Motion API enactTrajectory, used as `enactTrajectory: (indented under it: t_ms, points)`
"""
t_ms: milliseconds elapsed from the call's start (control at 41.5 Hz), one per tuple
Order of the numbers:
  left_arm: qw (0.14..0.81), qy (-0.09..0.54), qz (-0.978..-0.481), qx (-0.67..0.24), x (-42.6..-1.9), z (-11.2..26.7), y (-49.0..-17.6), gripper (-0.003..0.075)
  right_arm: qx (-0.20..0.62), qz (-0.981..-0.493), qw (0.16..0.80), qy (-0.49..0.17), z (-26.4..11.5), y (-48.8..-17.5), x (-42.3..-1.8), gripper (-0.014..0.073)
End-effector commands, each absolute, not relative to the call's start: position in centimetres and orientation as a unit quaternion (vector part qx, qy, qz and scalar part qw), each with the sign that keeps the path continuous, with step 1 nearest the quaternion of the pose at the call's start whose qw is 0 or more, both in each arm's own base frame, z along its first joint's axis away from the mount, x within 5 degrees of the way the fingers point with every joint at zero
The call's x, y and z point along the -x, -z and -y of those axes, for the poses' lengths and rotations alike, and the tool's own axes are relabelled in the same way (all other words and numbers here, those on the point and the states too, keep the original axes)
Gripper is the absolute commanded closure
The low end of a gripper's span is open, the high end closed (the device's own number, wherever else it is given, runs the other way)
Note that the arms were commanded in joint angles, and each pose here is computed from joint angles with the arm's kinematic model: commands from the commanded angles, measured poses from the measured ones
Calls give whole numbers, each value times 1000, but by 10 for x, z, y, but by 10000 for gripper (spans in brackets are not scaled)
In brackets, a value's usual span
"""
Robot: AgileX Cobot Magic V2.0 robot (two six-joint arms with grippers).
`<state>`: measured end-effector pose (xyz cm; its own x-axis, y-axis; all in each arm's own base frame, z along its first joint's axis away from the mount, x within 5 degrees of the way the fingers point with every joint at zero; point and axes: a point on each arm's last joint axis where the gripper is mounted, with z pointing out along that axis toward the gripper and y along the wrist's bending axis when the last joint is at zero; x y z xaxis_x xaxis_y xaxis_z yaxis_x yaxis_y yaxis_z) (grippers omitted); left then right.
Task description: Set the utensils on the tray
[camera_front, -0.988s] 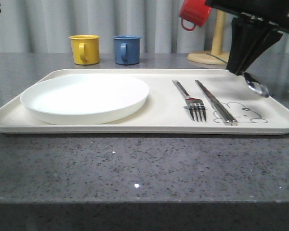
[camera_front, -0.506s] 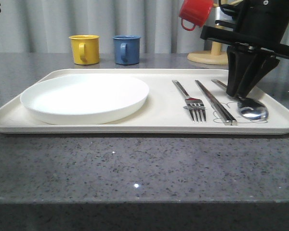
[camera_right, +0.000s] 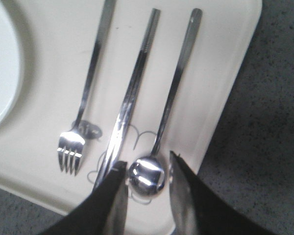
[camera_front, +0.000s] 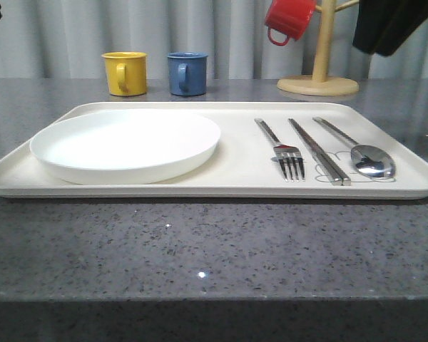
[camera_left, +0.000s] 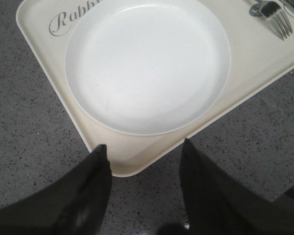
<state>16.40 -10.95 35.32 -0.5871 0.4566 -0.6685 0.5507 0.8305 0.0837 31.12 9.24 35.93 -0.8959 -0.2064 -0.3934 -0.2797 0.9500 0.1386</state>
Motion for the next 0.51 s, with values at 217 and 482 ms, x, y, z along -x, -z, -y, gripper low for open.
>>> enactTrajectory:
  t_ms: [217,482]
  points:
    - [397,81,-871,-280,-163,111,-368,406,179,-947,259,-68,-74,-398,-208,342]
    - [396,81,-871,-280,-163,111,-367,406,170,-910,369,-84,-55,-398,-149,342]
